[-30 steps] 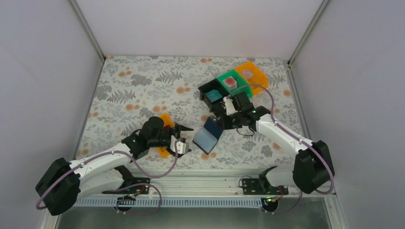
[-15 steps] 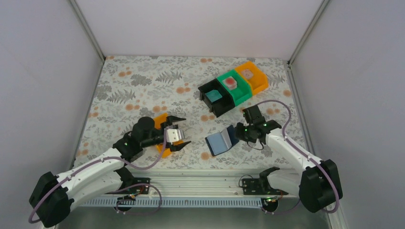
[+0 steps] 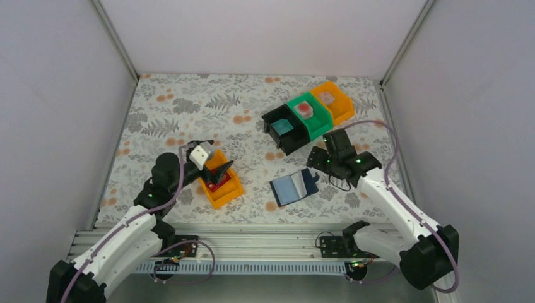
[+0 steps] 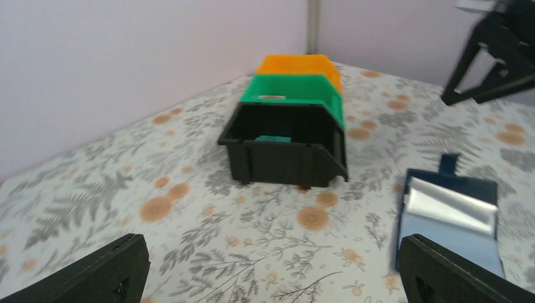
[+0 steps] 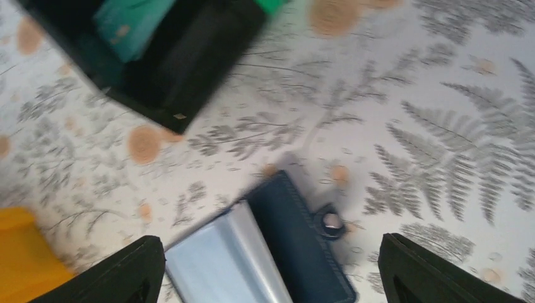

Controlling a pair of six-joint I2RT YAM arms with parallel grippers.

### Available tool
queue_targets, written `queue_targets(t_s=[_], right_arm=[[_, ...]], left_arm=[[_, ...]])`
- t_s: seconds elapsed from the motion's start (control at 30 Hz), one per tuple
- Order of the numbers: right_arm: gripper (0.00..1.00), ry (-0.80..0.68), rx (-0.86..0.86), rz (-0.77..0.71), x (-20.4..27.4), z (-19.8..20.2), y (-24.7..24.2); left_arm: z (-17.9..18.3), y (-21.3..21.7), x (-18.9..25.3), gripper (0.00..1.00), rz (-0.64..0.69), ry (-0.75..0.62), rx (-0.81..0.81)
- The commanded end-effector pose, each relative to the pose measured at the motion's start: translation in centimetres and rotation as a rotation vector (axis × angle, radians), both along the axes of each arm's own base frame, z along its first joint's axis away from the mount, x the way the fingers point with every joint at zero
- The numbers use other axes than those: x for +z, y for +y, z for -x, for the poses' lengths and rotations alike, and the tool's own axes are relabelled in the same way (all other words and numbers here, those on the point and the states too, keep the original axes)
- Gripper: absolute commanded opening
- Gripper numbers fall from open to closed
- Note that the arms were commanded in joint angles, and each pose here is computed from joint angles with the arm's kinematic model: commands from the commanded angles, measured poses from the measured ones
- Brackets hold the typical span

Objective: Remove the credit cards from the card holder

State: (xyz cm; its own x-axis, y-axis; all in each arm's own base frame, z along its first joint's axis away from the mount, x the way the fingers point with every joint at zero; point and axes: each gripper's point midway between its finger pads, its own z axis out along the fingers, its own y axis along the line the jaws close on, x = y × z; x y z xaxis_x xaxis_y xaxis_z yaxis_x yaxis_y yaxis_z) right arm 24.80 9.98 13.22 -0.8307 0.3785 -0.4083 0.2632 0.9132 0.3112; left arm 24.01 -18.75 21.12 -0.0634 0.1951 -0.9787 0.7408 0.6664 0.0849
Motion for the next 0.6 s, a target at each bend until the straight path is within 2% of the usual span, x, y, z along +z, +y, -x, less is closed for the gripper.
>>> queue_targets(t_s=[0.0, 0.13, 0.2, 0.3, 0.47, 0.57], right_arm=[[0.85, -0.012, 0.137, 0.067, -0.1, 0.1, 3.6], [0.84, 0.110, 0.450, 0.142, -3.6, 1.8, 9.7], [0.84, 0.207, 0.566, 0.158, -5.8, 3.2, 11.6], [0.80, 0.298, 0.635, 0.200, -8.2, 4.4, 11.9], [0.85, 0.347, 0.699, 0.216, -10.4, 5.0, 13.0], [0.85, 0.405, 0.696, 0.296, -12.6, 5.3, 12.6]], left_arm=[[-1.6, 3.2, -0.1, 0.99, 0.154, 0.130, 0.181], [-2.8, 7.1, -0.5, 0.99, 0.297, 0.229, 0.344], [-2.9, 8.7, -0.5, 1.00, 0.343, 0.232, 0.391], [-3.1, 10.5, 0.4, 1.00, 0.366, 0.179, 0.452], [-3.0, 11.6, 1.2, 1.00, 0.383, 0.119, 0.480], [-2.9, 11.6, 1.3, 1.00, 0.389, 0.115, 0.471]])
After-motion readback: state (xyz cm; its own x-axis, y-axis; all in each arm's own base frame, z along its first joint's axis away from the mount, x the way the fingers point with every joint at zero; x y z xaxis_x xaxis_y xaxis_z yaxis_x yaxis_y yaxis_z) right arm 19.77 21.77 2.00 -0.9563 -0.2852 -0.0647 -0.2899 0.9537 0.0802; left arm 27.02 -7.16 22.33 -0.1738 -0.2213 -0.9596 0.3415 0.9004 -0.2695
